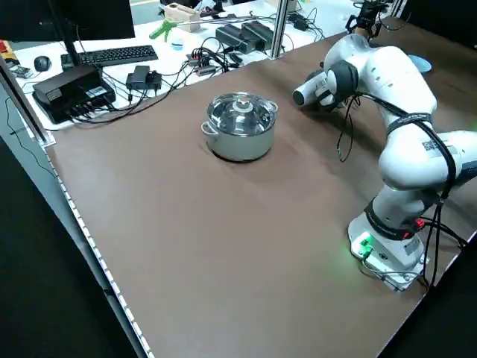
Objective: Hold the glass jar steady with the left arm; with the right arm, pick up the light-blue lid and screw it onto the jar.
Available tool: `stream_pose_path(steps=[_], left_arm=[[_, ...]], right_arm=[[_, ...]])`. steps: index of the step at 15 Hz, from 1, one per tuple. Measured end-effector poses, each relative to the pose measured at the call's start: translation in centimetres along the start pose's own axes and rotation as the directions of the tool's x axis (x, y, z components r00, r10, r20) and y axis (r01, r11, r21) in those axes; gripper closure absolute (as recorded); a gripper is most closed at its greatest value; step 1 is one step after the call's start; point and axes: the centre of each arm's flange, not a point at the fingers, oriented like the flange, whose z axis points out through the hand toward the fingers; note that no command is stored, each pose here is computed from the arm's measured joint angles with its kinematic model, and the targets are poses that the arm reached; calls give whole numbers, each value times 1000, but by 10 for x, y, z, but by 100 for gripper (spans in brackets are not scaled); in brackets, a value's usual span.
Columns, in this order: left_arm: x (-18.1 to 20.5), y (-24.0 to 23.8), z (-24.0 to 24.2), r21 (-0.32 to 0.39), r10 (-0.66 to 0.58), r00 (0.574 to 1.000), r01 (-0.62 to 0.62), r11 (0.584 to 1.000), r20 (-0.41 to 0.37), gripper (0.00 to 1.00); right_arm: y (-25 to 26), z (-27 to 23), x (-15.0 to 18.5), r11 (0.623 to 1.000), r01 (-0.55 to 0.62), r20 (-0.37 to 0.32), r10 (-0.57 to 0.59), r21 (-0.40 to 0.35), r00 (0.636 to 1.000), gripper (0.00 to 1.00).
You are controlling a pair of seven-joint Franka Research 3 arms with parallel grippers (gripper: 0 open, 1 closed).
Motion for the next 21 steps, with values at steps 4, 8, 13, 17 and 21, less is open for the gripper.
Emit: stream_pose_path(steps=[4, 8, 13, 17, 21], left_arm=[[0, 0, 0, 0, 2, 1000, -2, 1000, -1, 7], [0, 0, 0, 0, 2, 1000, -2, 1000, -1, 7], [-1, -2, -3, 4, 2, 1000, -2, 1000, 1, 5], [-11, -9, -18, 20, 14, 999, -15, 1000, 43, 1], [-16, -13, -27, 24, 8, 999, -9, 1000, 33, 1]], right_arm=[[-4, -33, 29, 986, 164, -14, -164, 41, 986, 0], [0, -67, 87, 933, 357, -23, -356, 51, 934, 0], [16, -98, 150, 774, 633, -6, -633, 18, 774, 0], [34, -129, 207, 620, 784, -5, -785, 22, 620, 0], [67, -182, 253, 482, 875, -1, -876, 34, 482, 0]])
